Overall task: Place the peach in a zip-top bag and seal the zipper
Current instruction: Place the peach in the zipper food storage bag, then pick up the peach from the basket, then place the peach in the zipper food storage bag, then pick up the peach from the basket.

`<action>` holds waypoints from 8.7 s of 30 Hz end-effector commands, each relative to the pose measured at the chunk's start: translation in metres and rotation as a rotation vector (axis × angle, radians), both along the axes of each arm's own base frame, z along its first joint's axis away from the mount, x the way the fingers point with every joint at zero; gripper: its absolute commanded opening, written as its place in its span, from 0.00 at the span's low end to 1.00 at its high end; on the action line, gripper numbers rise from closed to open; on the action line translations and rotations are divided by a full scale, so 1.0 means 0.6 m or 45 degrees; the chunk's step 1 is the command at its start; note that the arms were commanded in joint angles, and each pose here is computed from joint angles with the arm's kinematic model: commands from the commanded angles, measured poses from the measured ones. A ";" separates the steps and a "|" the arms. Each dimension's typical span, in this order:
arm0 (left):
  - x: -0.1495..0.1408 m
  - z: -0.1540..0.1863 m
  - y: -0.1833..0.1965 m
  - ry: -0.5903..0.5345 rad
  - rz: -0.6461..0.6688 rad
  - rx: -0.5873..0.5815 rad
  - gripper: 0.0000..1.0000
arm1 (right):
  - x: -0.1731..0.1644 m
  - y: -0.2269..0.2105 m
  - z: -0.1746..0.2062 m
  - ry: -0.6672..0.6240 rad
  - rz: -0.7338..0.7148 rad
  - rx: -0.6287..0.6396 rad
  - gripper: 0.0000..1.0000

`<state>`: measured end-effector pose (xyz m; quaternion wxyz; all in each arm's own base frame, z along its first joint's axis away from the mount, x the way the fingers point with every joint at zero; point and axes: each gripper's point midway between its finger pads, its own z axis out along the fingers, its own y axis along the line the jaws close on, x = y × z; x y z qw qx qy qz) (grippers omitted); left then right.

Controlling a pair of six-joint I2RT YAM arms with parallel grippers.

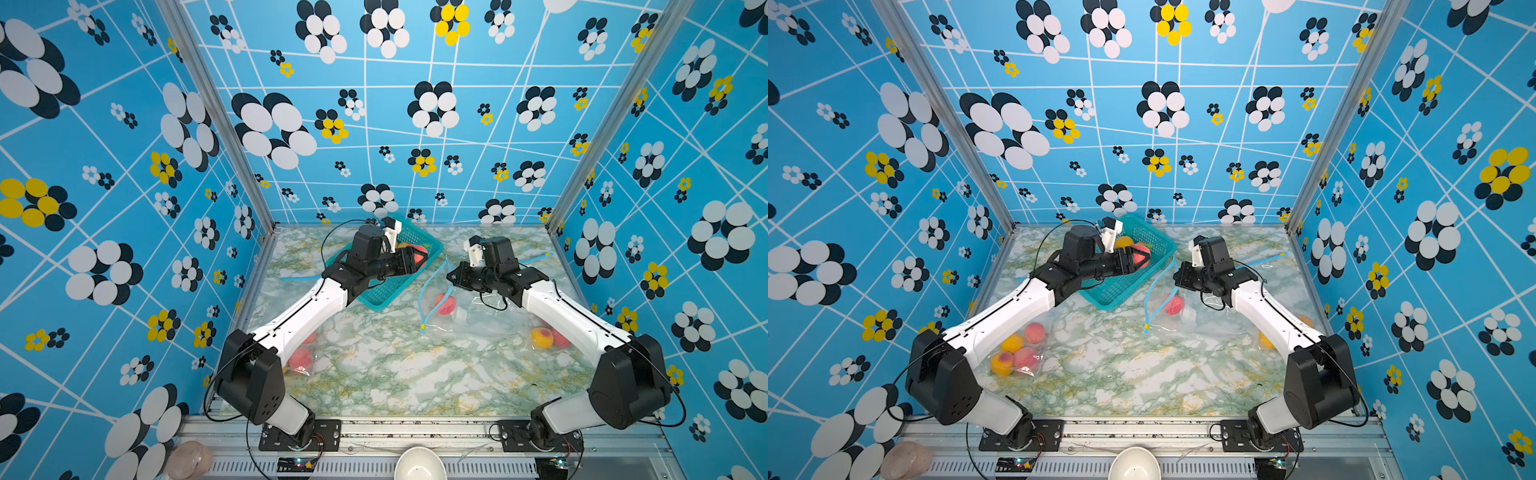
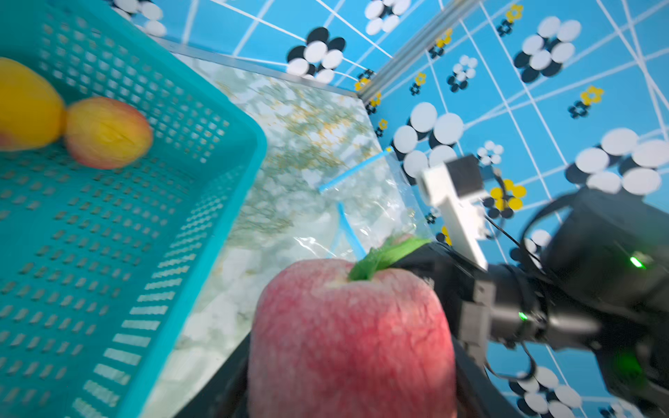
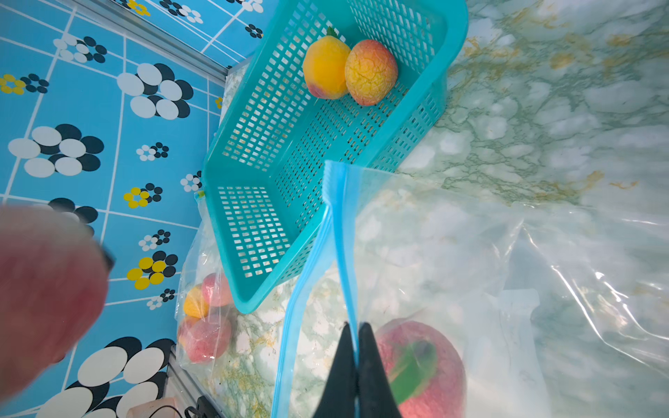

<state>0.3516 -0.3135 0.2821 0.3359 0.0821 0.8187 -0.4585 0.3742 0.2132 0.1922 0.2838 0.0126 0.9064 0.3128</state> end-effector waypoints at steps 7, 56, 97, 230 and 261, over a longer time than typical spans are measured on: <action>-0.059 -0.102 -0.025 0.124 -0.050 0.053 0.60 | 0.006 0.019 0.052 -0.060 0.073 0.019 0.00; 0.165 -0.114 0.086 -0.037 0.303 0.516 0.84 | -0.022 0.062 0.034 -0.016 0.192 0.013 0.00; 0.403 -0.360 0.047 0.427 0.662 0.152 0.77 | -0.034 0.057 0.017 -0.005 0.210 -0.001 0.00; 0.032 0.046 -0.025 -0.054 0.060 -0.077 0.85 | 0.026 0.017 0.130 -0.088 -0.080 0.417 0.00; 0.347 -0.244 0.142 -0.002 0.558 0.852 0.88 | 0.044 0.022 0.108 -0.066 -0.033 0.365 0.00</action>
